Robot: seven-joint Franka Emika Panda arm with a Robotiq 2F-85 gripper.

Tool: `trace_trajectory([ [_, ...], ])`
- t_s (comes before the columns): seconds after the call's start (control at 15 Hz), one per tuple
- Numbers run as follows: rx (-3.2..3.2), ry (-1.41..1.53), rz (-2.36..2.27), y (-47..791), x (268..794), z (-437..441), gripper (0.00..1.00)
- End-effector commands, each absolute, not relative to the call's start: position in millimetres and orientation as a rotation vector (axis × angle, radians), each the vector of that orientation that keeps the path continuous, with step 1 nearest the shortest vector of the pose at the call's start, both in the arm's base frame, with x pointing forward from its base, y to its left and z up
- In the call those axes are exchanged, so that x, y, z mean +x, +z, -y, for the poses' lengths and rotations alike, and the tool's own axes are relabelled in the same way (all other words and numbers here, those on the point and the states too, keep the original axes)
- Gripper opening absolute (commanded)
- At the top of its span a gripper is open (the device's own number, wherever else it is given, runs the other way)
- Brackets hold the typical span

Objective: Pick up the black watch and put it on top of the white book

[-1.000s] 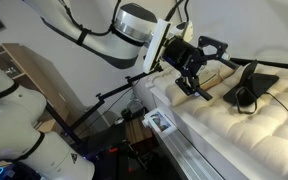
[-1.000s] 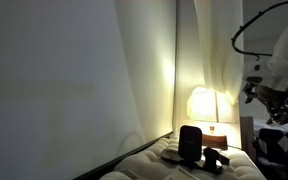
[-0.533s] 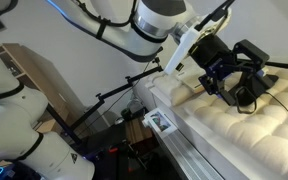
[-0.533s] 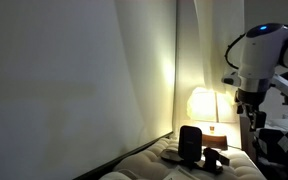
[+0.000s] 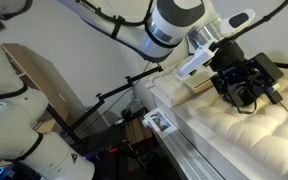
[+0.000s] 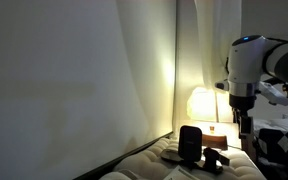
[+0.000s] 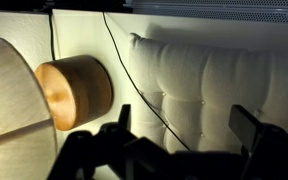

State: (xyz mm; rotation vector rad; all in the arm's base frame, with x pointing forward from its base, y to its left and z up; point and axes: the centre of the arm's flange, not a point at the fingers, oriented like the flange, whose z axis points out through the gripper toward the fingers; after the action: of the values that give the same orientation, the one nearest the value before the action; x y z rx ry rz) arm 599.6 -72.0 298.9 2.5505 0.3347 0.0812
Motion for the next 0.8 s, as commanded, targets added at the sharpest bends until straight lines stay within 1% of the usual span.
trace_trajectory([
  [0.0,2.551,0.082,-0.334,299,600,72,1.0],
  [0.4,2.551,0.083,-0.333,299,600,72,1.0],
  [0.73,2.563,0.073,-0.724,287,606,70,1.0],
])
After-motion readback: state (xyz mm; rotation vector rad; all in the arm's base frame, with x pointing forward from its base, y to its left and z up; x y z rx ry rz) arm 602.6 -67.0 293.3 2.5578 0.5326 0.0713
